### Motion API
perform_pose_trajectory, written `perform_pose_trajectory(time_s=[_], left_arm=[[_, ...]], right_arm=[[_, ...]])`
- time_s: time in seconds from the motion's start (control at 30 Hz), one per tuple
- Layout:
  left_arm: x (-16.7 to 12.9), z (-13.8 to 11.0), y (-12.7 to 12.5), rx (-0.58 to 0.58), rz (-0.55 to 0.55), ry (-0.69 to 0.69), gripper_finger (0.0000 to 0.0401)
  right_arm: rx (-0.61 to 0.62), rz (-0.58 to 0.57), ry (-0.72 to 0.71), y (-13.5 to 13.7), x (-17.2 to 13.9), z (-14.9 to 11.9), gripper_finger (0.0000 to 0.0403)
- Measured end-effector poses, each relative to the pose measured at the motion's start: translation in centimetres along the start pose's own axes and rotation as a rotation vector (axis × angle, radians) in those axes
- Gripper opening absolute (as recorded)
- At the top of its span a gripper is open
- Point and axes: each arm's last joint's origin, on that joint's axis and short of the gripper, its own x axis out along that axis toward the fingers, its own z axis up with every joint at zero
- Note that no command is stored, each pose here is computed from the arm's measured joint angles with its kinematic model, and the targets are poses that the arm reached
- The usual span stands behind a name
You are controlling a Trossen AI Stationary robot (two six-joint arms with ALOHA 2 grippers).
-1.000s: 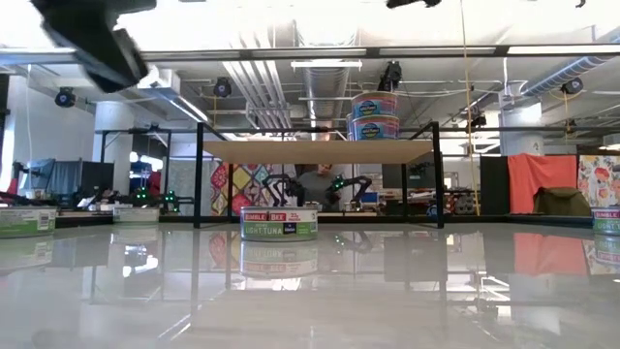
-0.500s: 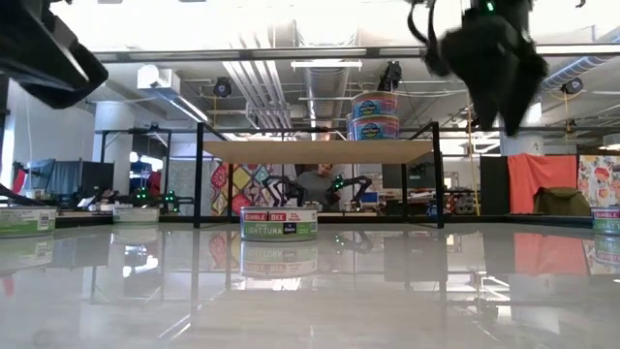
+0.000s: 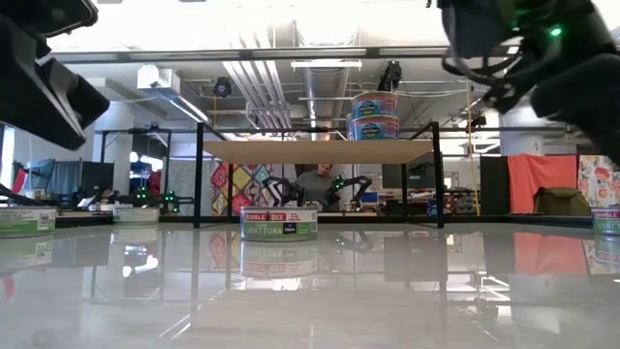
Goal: Stack canned seafood by type on shelf
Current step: Stack the blue tuna can on top of the blue tuna can on the shelf
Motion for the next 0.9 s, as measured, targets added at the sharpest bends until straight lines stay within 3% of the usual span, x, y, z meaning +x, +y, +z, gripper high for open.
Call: perform_pose_trajectory(time_s=[0.13,0.3,0.53,0.73,0.9], left_arm=[[0.2,-0.1,0.1,0.022,0.029,-0.009,0.0000],[0.3,0.0,0.3,0.045,0.072,-0.044,0.0000],[0.1,-0.1,0.1,-0.016,0.068,-0.056,0.0000],[-0.4,-0.7,-0.8,-0.044,0.025,-0.050,0.0000],[-0.6,-1.0,-1.2,-0.083,0.003,-0.056,0.0000]], right_arm=[[0.067,-0.032,0.024,-0.1,0.3,-0.8,0.0287],[0.066,-0.068,0.021,0.2,1.8,-1.5,0.0188],[0.096,-0.146,0.014,0.0,5.0,-2.2,0.0074],[0.076,-0.048,-0.020,0.9,6.1,-1.9,0.0019],[0.015,0.055,-0.114,3.1,4.2,-1.9,0.0012]])
